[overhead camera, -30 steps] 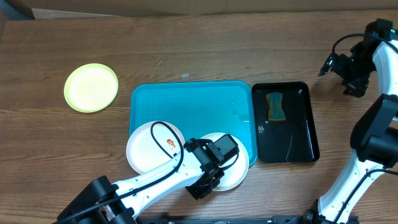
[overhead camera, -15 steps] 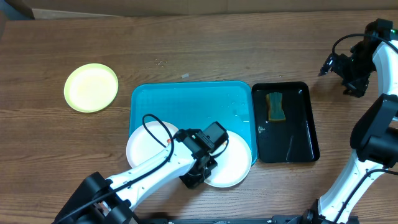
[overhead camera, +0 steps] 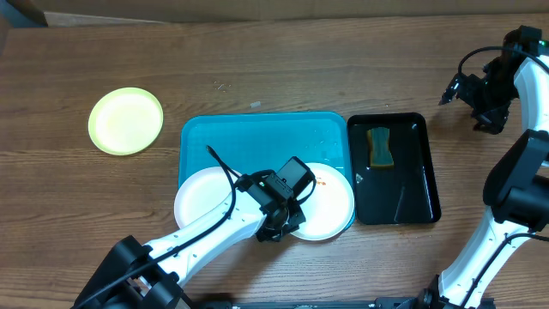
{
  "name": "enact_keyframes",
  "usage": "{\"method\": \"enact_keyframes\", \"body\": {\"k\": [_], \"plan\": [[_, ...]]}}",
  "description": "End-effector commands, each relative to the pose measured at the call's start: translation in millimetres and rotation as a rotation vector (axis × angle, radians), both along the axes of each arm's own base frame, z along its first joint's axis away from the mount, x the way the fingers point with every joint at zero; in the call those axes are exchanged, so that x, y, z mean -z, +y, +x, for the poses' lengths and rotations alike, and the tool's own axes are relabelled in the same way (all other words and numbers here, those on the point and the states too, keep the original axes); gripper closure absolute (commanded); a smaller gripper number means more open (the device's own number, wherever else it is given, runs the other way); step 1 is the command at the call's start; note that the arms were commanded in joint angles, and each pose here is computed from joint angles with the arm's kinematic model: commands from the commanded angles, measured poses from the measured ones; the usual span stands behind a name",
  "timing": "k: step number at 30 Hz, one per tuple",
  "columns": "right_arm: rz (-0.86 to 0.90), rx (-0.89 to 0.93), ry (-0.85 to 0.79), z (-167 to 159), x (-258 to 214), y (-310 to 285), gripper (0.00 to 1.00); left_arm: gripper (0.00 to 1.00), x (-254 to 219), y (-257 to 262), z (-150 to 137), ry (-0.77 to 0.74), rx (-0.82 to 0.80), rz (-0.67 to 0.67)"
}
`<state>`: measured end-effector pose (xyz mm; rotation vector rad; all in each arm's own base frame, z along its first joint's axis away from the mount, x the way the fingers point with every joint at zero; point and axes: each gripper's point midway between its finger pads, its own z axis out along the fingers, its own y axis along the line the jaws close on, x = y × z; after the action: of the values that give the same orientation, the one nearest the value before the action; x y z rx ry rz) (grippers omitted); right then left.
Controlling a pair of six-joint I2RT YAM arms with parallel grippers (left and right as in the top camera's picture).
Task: Clean dirty plates on tray and stack at the side
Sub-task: 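Slide the right white plate up the teal tray with the left gripper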
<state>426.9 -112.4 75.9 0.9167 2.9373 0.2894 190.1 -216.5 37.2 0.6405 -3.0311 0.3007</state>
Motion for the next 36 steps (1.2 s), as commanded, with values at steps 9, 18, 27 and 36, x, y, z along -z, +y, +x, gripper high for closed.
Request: {"method": "enact_keyframes", "body": {"k": [9, 18, 27, 36], "plan": [[-0.018, -0.002, -0.054, 4.9, -21.7, -0.1, 0.00, 0.67, 1.5, 8.7, 3.7, -0.001, 0.052, 0.018], [-0.017, -0.002, -0.054, 5.0, -21.7, -0.1, 0.00, 0.68, 8.9, 4.8, -5.7, 0.037, 0.055, 0.029], [-0.017, -0.002, -0.054, 5.0, -21.7, -0.1, 0.00, 0.91, 12.0, -0.8, -6.6, 0.061, 0.060, 0.009], [-0.017, -0.002, -0.054, 5.0, -21.7, -0.1, 0.00, 0.96, 1.0, 12.0, 29.4, -0.028, 0.047, 0.026]]}}
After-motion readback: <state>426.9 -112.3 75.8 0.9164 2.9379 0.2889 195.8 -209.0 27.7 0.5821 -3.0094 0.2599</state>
